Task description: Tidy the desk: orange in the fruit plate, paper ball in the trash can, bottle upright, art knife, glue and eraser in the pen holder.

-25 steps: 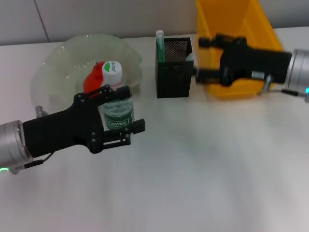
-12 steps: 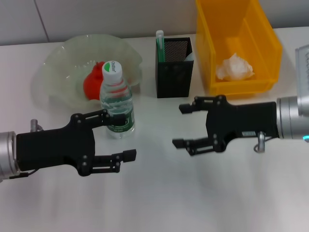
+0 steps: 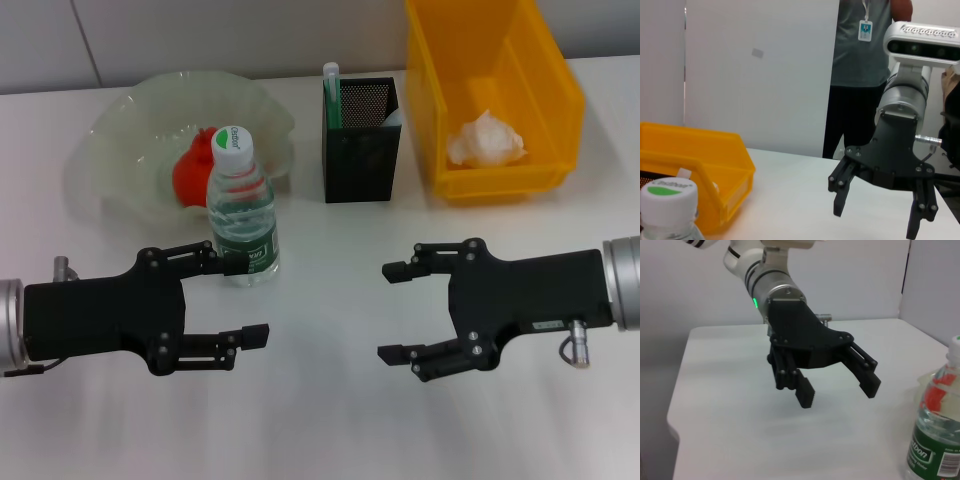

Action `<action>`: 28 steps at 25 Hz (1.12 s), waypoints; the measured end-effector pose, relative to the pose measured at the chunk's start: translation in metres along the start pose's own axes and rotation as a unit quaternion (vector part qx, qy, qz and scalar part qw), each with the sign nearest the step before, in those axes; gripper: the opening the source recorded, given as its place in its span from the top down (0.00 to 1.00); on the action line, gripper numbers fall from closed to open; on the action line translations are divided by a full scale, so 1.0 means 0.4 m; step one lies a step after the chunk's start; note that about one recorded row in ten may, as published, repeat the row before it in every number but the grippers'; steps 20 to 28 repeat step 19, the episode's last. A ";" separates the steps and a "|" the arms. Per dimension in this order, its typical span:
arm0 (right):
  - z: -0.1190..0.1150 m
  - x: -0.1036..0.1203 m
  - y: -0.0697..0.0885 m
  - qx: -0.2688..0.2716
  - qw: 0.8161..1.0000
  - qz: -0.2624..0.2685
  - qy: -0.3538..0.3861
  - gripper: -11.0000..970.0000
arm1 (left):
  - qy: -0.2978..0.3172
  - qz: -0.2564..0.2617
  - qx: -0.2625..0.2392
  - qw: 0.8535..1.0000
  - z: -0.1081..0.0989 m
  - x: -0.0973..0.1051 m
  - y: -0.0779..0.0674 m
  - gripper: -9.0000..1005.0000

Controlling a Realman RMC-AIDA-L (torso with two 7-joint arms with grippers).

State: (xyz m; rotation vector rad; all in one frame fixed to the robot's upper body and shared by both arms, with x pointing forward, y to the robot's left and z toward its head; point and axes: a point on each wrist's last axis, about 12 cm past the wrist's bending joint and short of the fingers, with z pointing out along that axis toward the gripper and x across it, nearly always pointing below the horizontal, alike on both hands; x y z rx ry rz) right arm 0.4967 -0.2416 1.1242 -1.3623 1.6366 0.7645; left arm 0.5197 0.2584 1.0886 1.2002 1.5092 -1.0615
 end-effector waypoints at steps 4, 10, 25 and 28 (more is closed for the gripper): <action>-0.009 -0.007 0.005 0.001 1.000 -0.009 0.000 0.15 | 0.005 -0.002 0.003 1.000 0.003 0.000 0.001 0.19; -0.008 -0.008 0.008 -0.002 1.000 -0.010 0.000 0.15 | 0.006 -0.002 0.005 1.000 0.006 0.000 0.000 0.19; -0.001 -0.009 0.007 -0.005 1.000 -0.011 0.000 0.15 | 0.004 -0.003 -0.001 1.000 0.001 0.002 0.000 0.19; -0.001 -0.009 0.007 -0.005 1.000 -0.011 0.000 0.15 | 0.004 -0.003 -0.001 1.000 0.001 0.002 0.000 0.19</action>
